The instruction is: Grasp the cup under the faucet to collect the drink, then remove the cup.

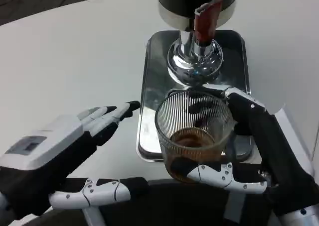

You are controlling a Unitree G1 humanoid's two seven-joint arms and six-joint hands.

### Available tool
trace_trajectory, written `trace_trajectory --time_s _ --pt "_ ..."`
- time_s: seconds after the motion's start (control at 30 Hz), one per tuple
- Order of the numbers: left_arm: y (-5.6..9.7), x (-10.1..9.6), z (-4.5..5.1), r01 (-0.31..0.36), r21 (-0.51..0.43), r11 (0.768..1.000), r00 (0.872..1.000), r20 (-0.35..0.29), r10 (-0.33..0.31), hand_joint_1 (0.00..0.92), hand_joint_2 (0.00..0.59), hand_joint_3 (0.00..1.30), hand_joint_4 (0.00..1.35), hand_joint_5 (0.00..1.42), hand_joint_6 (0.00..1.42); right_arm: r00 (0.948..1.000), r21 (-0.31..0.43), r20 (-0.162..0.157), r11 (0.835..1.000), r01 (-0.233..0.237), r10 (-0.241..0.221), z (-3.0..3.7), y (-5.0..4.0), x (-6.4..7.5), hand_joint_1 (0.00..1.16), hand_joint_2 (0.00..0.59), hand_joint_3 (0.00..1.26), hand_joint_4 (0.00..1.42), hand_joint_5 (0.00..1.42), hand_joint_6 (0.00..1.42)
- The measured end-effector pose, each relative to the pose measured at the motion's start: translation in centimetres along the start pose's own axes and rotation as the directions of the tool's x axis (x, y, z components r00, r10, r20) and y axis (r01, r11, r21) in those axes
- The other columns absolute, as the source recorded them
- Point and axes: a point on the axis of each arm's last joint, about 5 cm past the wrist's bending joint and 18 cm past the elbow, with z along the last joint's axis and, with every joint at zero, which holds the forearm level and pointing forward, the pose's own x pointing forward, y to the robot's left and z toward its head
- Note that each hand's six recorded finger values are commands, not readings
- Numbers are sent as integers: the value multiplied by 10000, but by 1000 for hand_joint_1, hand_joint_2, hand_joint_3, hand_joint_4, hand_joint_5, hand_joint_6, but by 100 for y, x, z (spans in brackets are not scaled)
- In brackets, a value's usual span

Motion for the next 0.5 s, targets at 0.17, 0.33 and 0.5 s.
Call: trace_trajectory --time_s 0.17,0.33,0.5 --pt "2 -22 17 82 70 9999 9999 -69 -82 0 113 0 0 0 0 10000 17 49 10000 -18 17 8 0 2 934 145 846 1008 1234 1306" --pt "0 -36 21 200 123 9997 9997 -111 -199 0 112 0 0 0 0 9999 32 117 10000 -15 15 20 0 5 934 145 847 1008 1234 1307" --pt "6 -37 30 259 374 9990 9993 -269 -249 0 112 0 0 0 0 9997 25 219 10000 -62 62 37 -7 9 930 144 851 1008 1234 1308"
